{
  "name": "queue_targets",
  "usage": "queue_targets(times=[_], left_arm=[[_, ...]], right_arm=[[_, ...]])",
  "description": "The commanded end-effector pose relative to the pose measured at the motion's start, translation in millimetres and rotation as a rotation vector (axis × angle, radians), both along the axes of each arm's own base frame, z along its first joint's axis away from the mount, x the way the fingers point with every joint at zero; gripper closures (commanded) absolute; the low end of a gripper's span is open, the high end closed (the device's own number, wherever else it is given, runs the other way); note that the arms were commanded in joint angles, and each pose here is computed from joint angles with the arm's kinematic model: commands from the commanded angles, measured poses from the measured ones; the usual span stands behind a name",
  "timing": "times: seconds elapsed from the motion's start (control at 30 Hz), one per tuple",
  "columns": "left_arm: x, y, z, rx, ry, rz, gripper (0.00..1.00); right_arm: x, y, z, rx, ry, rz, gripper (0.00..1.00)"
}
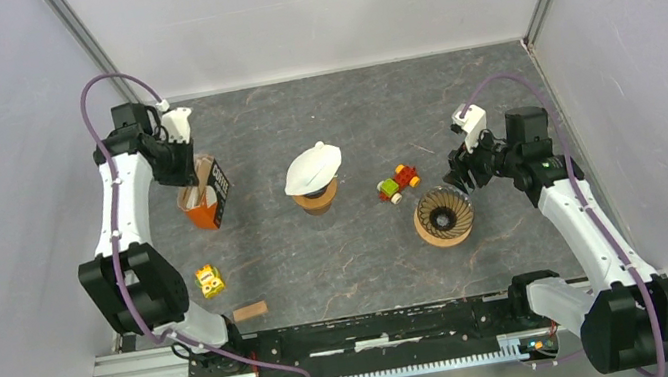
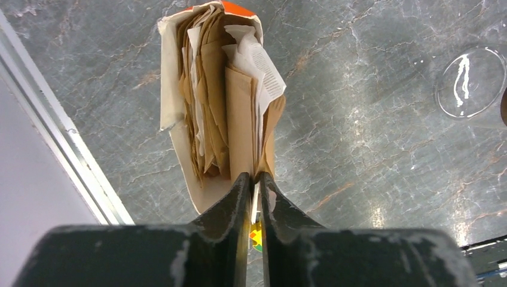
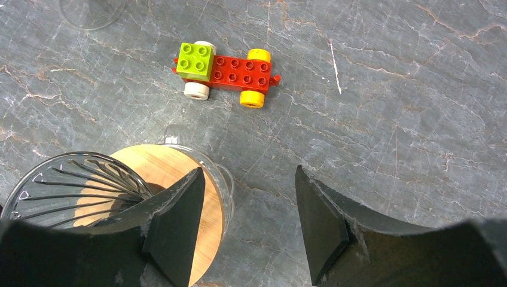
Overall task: Place the coffee filter in the dripper
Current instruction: Pick up the coffee filter from the coffee filter holder.
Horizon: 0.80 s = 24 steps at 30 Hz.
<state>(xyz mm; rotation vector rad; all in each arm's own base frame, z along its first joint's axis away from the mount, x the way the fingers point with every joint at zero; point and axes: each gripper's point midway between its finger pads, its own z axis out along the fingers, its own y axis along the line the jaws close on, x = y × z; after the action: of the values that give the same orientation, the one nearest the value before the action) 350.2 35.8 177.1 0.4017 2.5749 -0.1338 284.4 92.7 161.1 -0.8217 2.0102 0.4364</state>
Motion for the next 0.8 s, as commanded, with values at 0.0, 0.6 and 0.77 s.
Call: queue_targets(times=[0.0, 0.6, 0.77], left_arm=[[-1, -8, -3, -0.033, 0.008, -0.027, 0.79], [-22, 9, 3, 0.079, 0.046, -0.054, 0.51], [-31, 18, 6, 0.103, 0.07, -0.054, 0.49]], right_arm=[[3, 0, 6, 0.003, -0.031, -0.001, 0.36], [4, 1, 4, 0.008, -0.021, 0.005, 0.36], [4, 1, 4, 0.007, -0.024, 0.005, 0.36]])
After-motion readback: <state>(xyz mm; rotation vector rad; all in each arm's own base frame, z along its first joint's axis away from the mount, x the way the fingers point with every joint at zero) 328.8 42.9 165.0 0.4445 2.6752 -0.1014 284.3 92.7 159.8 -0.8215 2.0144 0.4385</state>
